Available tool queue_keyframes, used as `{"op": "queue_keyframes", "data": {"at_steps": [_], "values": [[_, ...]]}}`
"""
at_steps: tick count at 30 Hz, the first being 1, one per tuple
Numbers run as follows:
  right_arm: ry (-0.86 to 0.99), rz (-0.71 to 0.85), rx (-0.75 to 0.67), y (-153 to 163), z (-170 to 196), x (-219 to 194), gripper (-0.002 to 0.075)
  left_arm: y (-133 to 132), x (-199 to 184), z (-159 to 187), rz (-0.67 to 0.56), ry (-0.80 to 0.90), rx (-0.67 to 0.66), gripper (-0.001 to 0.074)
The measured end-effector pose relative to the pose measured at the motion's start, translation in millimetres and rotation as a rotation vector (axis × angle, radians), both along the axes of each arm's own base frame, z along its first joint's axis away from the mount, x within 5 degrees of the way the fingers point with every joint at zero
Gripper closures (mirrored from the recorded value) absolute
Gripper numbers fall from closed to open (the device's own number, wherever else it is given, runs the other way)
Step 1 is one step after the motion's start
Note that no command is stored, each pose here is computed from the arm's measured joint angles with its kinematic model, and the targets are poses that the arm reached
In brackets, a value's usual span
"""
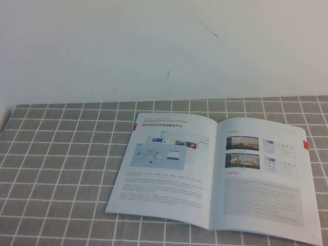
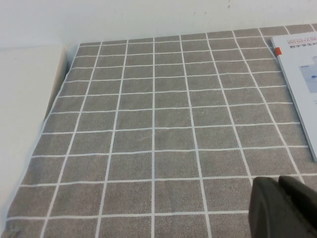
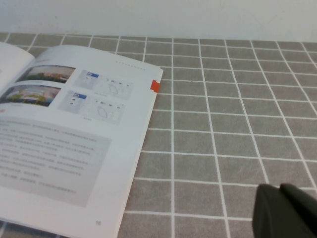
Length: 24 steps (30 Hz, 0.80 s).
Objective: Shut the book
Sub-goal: 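Close the open booklet and leave it lying on the table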
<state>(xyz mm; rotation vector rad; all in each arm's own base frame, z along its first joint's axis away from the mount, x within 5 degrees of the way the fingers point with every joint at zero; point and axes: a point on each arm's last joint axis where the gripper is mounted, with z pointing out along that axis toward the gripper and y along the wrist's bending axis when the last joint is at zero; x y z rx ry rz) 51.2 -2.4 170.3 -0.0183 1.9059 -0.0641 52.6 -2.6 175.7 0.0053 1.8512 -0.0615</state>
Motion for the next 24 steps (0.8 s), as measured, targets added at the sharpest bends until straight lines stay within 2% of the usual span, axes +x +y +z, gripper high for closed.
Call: {"op": "queue_keyframes", "data": {"at_steps": [24], "values": [[0.000, -0.001, -0.015, -0.6, 0.0, 0.0, 0.0729, 0.9, 0.0, 0.0, 0.002, -0.001, 0.027, 0.0738]]}}
